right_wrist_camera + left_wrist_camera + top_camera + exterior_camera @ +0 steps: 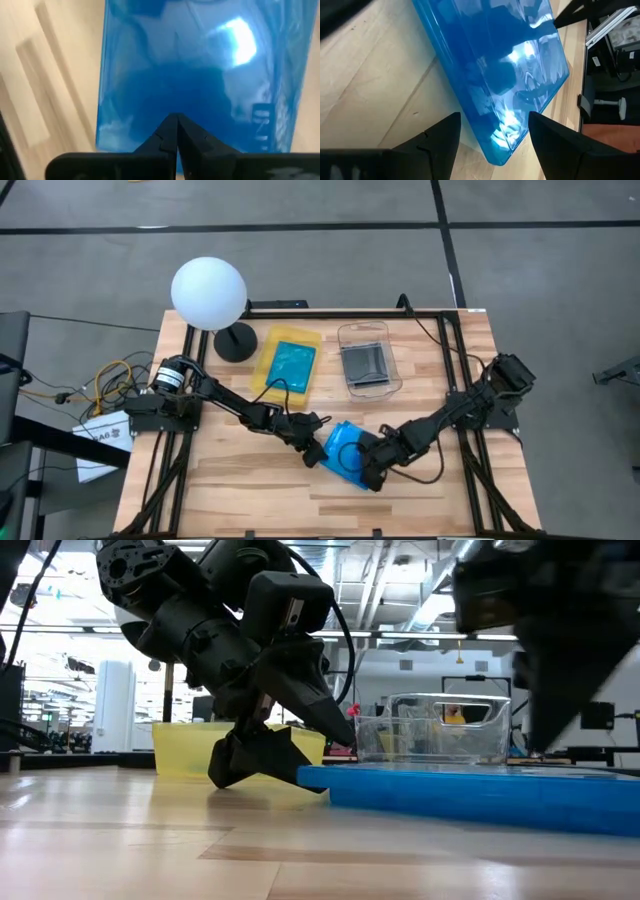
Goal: Pick & place jewel cases by type
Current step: Put the blue CD case into the yellow bin
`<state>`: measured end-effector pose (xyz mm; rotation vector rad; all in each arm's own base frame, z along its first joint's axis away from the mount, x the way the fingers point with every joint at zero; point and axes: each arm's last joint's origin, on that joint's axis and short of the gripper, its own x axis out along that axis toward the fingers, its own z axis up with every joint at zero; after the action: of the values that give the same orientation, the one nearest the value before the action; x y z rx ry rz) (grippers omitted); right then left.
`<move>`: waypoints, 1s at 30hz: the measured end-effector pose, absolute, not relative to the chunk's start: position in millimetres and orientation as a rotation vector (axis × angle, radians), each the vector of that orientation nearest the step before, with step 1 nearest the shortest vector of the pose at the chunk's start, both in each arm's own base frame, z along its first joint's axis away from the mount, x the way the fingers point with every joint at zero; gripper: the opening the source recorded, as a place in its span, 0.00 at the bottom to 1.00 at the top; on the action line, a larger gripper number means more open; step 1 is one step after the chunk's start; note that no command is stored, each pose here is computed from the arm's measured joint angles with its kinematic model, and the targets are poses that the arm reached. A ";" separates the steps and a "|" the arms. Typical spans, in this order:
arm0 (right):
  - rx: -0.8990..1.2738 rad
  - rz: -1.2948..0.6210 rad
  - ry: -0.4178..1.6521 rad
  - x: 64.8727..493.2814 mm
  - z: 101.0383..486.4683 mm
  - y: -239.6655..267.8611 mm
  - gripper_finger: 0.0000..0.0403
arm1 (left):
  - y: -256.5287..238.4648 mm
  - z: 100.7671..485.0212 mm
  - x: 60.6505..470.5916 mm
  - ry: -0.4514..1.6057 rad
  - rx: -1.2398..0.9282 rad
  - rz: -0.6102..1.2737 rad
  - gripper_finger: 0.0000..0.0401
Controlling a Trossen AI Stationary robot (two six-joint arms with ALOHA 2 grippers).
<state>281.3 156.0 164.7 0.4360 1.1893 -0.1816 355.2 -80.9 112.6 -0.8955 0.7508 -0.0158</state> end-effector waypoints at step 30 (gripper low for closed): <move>0.462 -0.082 1.388 264.6 155.8 162.4 0.00 | -80.8 112.6 355.2 0.749 -0.894 -0.012 0.56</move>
<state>264.6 162.4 155.8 0.4616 1.3883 -0.0816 355.2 -80.8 112.6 -0.8943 0.7488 -0.0116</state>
